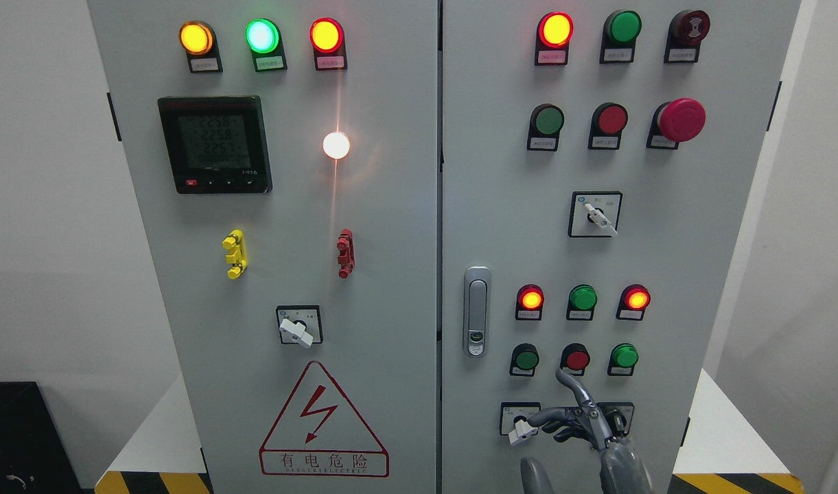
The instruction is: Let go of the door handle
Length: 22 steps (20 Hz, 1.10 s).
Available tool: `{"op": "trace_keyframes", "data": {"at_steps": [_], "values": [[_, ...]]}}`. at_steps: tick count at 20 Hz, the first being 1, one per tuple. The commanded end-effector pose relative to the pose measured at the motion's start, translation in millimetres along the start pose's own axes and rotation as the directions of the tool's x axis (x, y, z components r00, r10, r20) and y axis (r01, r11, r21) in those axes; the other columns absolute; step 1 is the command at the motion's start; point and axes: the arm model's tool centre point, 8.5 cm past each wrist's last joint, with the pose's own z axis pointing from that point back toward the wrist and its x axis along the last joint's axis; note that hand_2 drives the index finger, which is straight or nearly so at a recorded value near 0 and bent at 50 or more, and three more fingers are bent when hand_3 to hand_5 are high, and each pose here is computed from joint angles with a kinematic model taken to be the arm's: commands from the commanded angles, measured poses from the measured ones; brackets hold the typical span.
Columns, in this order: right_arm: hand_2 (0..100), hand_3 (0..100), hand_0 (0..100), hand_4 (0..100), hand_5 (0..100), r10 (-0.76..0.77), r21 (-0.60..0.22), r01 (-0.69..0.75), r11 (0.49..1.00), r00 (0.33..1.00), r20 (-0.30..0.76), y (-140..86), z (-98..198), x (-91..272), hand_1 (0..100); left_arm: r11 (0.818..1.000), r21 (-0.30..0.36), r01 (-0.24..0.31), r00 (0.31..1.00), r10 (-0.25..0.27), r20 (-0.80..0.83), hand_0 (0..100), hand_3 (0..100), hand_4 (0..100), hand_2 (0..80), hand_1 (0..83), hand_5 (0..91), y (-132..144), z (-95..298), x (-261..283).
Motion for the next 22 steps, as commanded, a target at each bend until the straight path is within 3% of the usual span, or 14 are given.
{"op": "trace_keyframes", "data": {"at_steps": [1, 6, 13, 22], "values": [[0, 99, 39, 100, 100, 0.292, -0.016, -0.292, 0.956, 0.954, 0.063, 6, -16, 10, 47, 1.000, 0.000, 0.000, 1.000, 0.000, 0.000, 12, 0, 0, 0.0, 55.6, 0.0, 0, 0, 0], [0, 100, 39, 100, 100, 0.528, -0.018, -0.529, 0.849, 0.843, 0.104, 19, -30, 14, 43, 1.000, 0.000, 0.000, 1.000, 0.000, 0.000, 12, 0, 0, 0.0, 55.6, 0.0, 0, 0, 0], [0, 100, 40, 100, 100, 0.662, 0.001, -0.664, 0.748, 0.746, 0.076, 42, -43, 16, 40, 1.000, 0.000, 0.000, 1.000, 0.000, 0.000, 12, 0, 0, 0.0, 55.6, 0.0, 0, 0, 0], [0, 100, 41, 100, 100, 0.707, 0.029, -0.708, 0.706, 0.706, 0.042, 62, -49, 14, 37, 1.000, 0.000, 0.000, 1.000, 0.000, 0.000, 12, 0, 0, 0.0, 55.6, 0.0, 0, 0, 0]]}}
